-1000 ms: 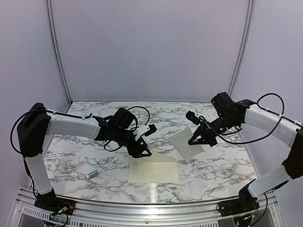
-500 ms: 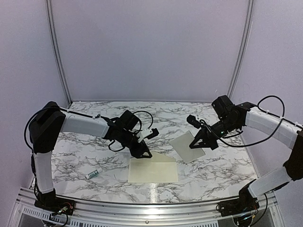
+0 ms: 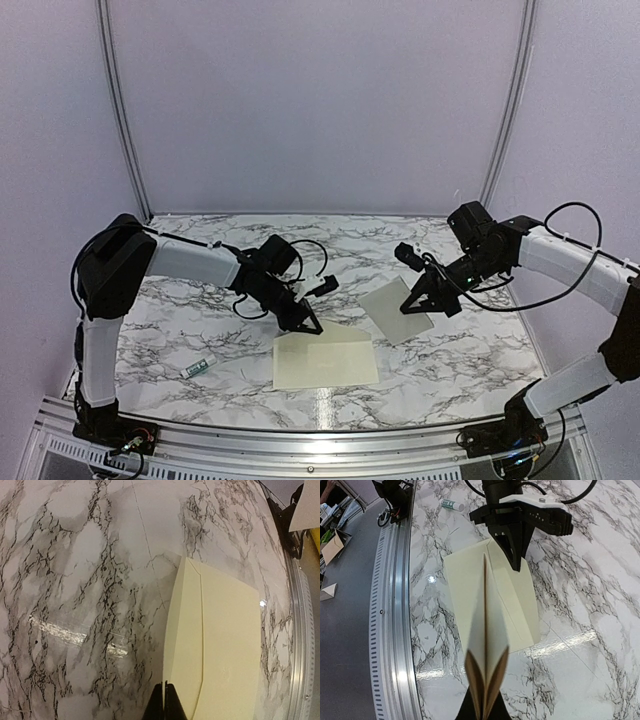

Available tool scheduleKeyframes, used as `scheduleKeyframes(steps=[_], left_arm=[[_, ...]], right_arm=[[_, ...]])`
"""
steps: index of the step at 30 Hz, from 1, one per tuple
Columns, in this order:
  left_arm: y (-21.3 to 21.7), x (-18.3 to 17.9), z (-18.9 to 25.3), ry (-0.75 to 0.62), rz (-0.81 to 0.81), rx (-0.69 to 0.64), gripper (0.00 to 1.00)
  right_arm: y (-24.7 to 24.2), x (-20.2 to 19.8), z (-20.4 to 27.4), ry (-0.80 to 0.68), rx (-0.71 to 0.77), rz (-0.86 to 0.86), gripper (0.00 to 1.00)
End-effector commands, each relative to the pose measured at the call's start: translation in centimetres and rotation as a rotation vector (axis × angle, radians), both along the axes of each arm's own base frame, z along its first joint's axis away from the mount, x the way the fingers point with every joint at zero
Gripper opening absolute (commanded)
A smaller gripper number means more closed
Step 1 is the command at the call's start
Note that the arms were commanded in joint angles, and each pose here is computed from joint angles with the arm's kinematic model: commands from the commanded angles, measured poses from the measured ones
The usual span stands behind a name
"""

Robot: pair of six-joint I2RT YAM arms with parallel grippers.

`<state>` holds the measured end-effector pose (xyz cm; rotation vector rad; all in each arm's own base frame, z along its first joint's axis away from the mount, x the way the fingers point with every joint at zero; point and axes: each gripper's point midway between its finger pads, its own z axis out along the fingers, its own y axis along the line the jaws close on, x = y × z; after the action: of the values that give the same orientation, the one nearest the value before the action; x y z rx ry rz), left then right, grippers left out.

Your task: Place the letter into the envelope and seal it

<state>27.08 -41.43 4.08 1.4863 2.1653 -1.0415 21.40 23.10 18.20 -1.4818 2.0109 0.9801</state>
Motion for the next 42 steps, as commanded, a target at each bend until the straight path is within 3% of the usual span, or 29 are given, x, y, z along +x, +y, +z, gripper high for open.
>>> scheduleKeyframes(steps=[1, 14, 17, 26, 31, 42], left_arm=[[0.2, 0.0, 2.9, -0.011, -0.003, -0.020, 0.00], [2.4, -1.3, 13.5, -0.106, -0.013, -0.118, 0.00], [2.9, -2.1, 14.8, -0.067, -0.014, -0.107, 0.00], [3.1, -3.7, 16.6, 0.042, 0.010, -0.122, 0.00], [3.3, -4.8, 16.8, 0.078, -0.013, -0.137, 0.00], [2.6, -6.5, 16.7, 0.099, -0.065, -0.142, 0.00]], right_arm=[[0.1, 0.7, 2.0, -0.067, 0.011, 0.005, 0.00], [6.4, -1.8, 8.6, -0.302, -0.017, 0.299, 0.00], [8.4, -2.6, 10.1, -0.340, -0.015, 0.365, 0.00], [12.5, -5.4, 9.1, -0.404, -0.124, 0.541, 0.00], [13.4, -4.5, 6.5, -0.422, -0.231, 0.535, 0.00], [14.1, -3.3, 6.5, -0.456, -0.256, 0.498, 0.00]])
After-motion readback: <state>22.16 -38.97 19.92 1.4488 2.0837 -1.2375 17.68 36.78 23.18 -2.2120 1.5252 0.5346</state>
